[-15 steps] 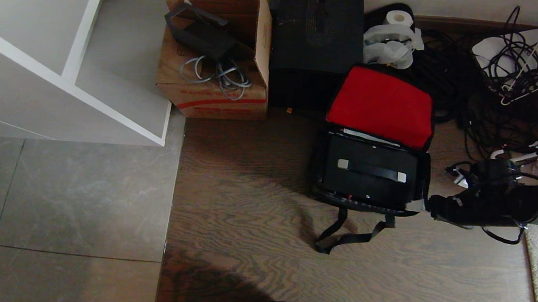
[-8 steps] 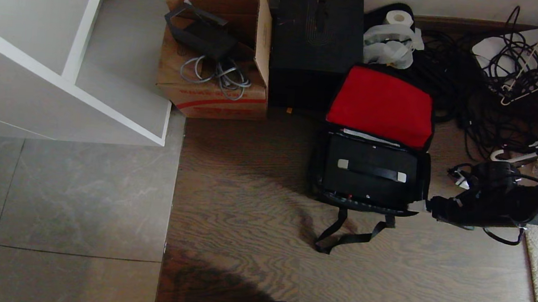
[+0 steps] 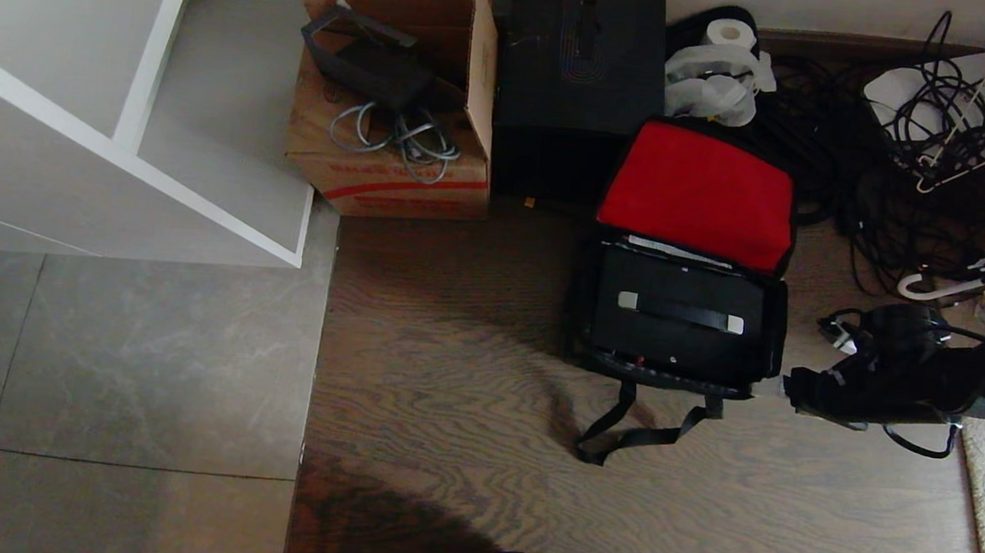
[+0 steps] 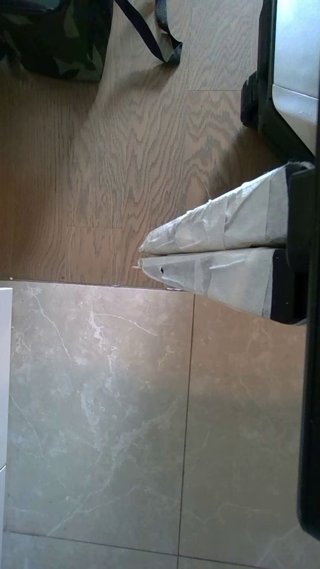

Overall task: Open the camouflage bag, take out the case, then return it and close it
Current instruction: Grip the handle

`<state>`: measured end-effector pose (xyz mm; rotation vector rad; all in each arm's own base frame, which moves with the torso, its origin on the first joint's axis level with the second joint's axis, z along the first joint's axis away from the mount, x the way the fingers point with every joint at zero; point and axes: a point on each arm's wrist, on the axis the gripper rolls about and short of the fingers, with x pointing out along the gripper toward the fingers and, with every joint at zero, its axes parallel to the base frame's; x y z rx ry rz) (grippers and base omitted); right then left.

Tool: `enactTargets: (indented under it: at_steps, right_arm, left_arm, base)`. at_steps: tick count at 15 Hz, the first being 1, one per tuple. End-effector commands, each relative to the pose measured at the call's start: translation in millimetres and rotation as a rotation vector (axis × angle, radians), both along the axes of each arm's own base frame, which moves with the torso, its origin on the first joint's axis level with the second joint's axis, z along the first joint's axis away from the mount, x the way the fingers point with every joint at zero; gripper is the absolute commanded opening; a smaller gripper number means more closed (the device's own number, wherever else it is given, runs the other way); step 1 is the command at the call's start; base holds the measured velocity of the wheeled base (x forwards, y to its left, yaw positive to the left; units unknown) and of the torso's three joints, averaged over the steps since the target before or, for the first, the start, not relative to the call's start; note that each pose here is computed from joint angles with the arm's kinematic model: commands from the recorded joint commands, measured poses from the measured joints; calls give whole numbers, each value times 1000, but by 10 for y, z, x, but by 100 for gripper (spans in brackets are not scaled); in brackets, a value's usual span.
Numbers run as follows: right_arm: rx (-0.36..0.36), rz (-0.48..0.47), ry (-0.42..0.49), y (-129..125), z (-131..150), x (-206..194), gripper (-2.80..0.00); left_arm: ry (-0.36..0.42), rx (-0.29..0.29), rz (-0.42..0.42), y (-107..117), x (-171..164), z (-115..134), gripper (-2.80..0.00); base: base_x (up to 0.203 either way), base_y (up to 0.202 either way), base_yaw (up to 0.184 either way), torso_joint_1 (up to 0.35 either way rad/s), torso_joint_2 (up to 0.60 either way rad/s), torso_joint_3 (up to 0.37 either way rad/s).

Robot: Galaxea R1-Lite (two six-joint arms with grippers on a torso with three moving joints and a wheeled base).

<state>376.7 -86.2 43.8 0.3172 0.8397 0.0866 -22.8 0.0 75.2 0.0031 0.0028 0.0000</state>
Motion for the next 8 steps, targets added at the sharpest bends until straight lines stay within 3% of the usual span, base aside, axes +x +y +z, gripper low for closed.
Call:
enactTargets:
  at_steps: [1,8]
  right_arm:
    - [0,4,1,-4,-25,21,-280]
    - [-16,15,-56,20,-53,127,-280]
  left_arm:
    - [2,0,0,0,1,0,-280]
    - [0,0,0,0,0,4,-280]
  base:
    - [0,0,0,0,0,0]
    - [0,0,0,0,0,0]
